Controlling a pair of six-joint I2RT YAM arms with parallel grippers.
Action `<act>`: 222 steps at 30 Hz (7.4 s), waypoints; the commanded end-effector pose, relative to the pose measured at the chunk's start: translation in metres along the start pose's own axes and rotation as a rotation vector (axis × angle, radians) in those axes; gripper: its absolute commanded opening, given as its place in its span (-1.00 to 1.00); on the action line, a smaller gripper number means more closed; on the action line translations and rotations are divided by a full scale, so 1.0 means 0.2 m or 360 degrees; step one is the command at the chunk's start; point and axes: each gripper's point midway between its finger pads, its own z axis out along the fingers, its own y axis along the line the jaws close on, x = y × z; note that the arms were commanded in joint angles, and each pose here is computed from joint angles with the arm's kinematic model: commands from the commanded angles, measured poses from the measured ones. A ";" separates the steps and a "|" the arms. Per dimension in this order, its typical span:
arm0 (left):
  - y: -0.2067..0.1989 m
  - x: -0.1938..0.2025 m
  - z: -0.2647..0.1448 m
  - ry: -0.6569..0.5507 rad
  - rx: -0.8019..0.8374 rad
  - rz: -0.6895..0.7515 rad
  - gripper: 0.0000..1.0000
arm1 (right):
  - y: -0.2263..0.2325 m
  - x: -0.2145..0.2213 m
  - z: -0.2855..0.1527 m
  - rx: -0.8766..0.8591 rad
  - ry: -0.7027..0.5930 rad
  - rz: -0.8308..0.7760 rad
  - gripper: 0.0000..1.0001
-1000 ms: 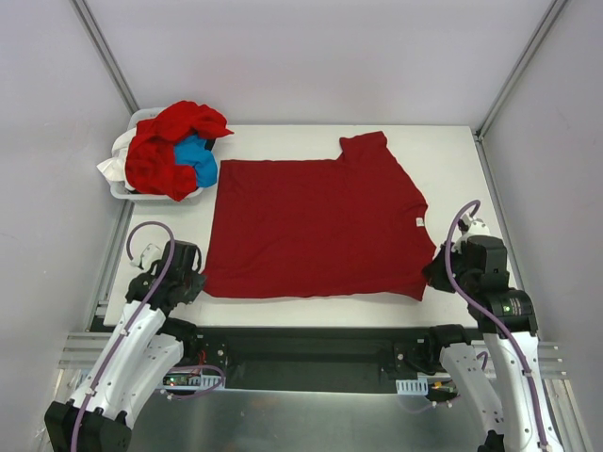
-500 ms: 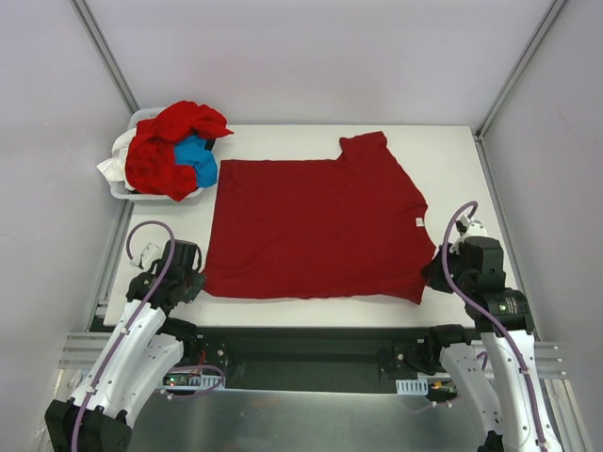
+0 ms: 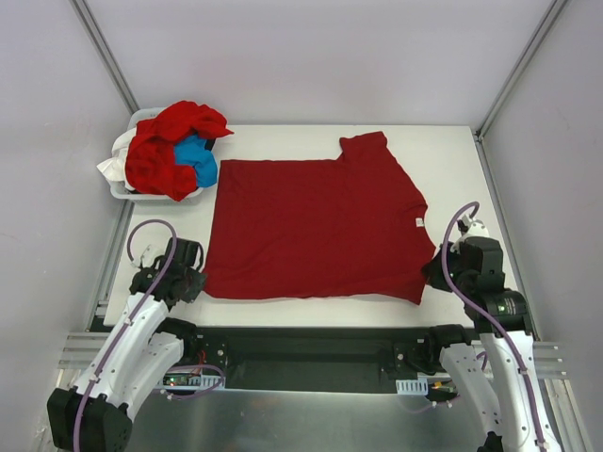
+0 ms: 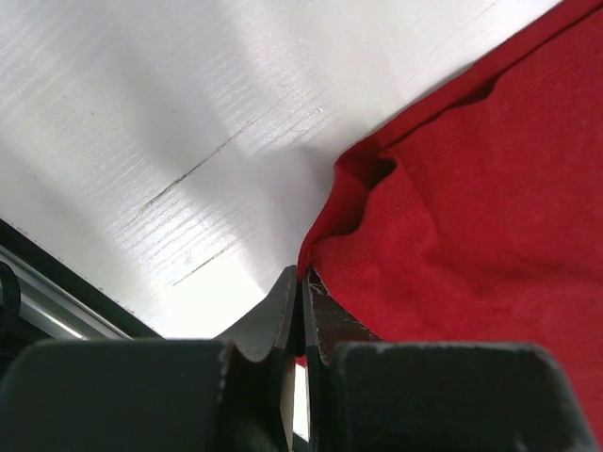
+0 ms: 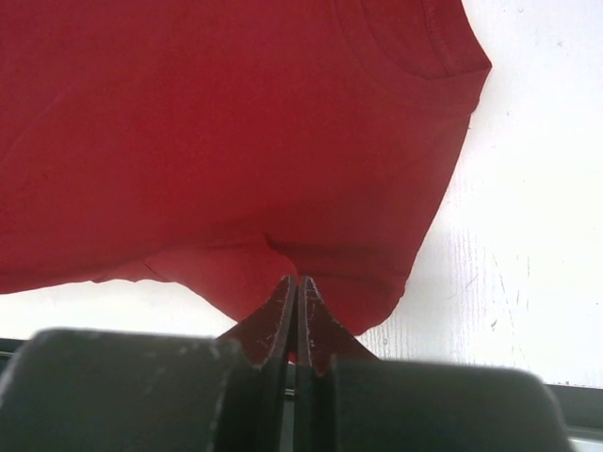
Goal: Fold and stack the t-shirts
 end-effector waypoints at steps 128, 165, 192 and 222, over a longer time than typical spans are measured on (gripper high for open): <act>-0.53 -0.26 0.16 -0.0045 -0.0104 0.0019 -1.00 | 0.20 -0.73 0.45 -0.0201 -0.0324 -0.0666 -0.98; -0.51 -0.26 0.19 -0.0066 -0.0146 -0.0009 -1.00 | 0.14 -0.72 0.47 -0.0138 -0.0305 -0.0679 -0.99; -0.51 -0.28 0.20 -0.0104 -0.0177 -0.0048 -1.00 | 0.15 -0.77 0.55 -0.0148 -0.0280 -0.0694 -0.99; -0.54 -0.30 0.24 -0.0110 -0.0207 -0.0035 -1.00 | 0.10 -0.87 0.56 -0.0080 -0.0321 -0.0708 -0.98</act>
